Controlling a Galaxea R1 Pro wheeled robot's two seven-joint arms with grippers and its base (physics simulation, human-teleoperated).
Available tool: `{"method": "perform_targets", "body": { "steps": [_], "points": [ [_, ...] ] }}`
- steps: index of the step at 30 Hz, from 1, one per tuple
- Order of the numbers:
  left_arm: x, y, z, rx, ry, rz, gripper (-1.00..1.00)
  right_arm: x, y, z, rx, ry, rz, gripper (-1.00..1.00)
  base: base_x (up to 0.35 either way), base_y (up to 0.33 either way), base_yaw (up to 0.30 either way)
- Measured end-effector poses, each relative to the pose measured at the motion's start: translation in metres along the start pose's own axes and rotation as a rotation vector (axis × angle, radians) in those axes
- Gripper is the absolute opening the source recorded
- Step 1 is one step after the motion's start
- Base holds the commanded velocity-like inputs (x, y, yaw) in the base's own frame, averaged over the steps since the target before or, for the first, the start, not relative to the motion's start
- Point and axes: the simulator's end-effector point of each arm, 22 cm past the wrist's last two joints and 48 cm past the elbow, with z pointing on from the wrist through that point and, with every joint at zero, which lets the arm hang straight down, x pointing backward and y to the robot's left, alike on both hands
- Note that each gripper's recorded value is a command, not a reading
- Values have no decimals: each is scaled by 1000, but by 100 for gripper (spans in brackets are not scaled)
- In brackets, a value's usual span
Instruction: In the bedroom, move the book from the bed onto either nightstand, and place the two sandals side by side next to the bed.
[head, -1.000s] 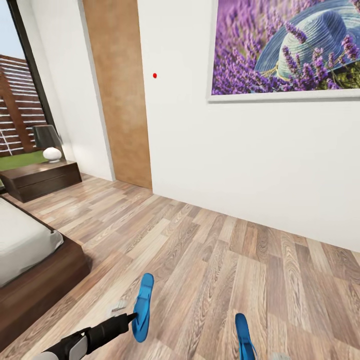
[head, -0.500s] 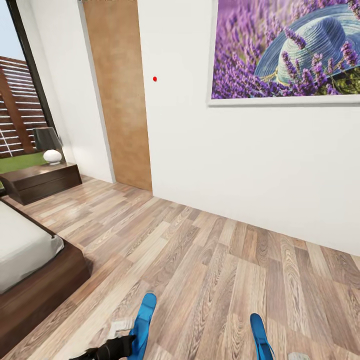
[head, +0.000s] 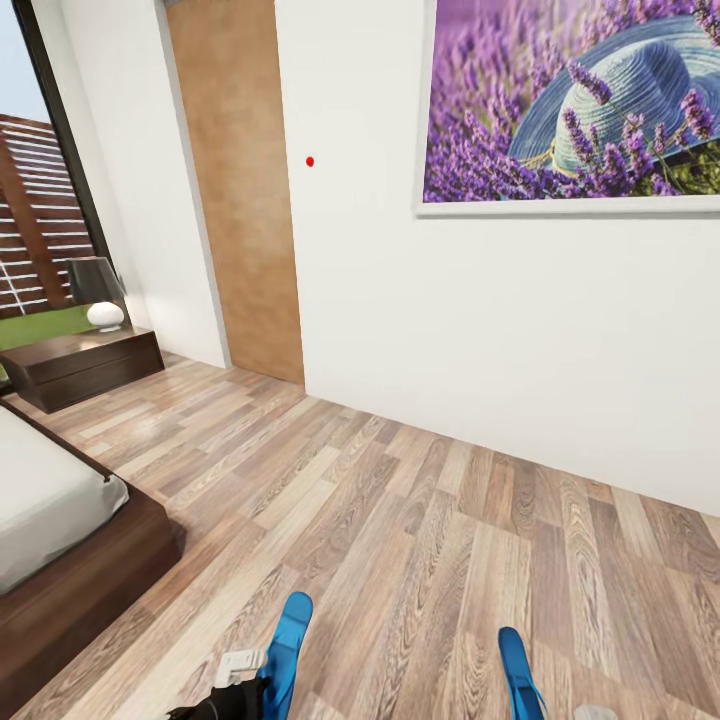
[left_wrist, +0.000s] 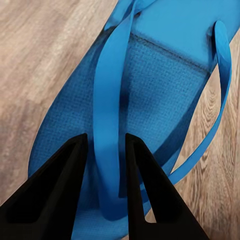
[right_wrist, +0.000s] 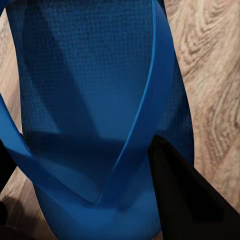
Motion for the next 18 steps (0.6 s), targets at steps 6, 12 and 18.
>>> {"method": "perform_targets", "body": {
  "steps": [6, 12, 18],
  "points": [
    [0, 0, 0, -1, -2, -2, -100, 0, 1, 1, -1, 1, 0, -100, 0, 0, 0],
    [0, 0, 0, -1, -2, -3, -100, 0, 1, 1, -1, 0, 0, -100, 0, 0, 0],
    [0, 0, 0, -1, -2, -3, -100, 0, 1, 0, -1, -3, 3, -100, 0, 0, 0]
  ]
}}
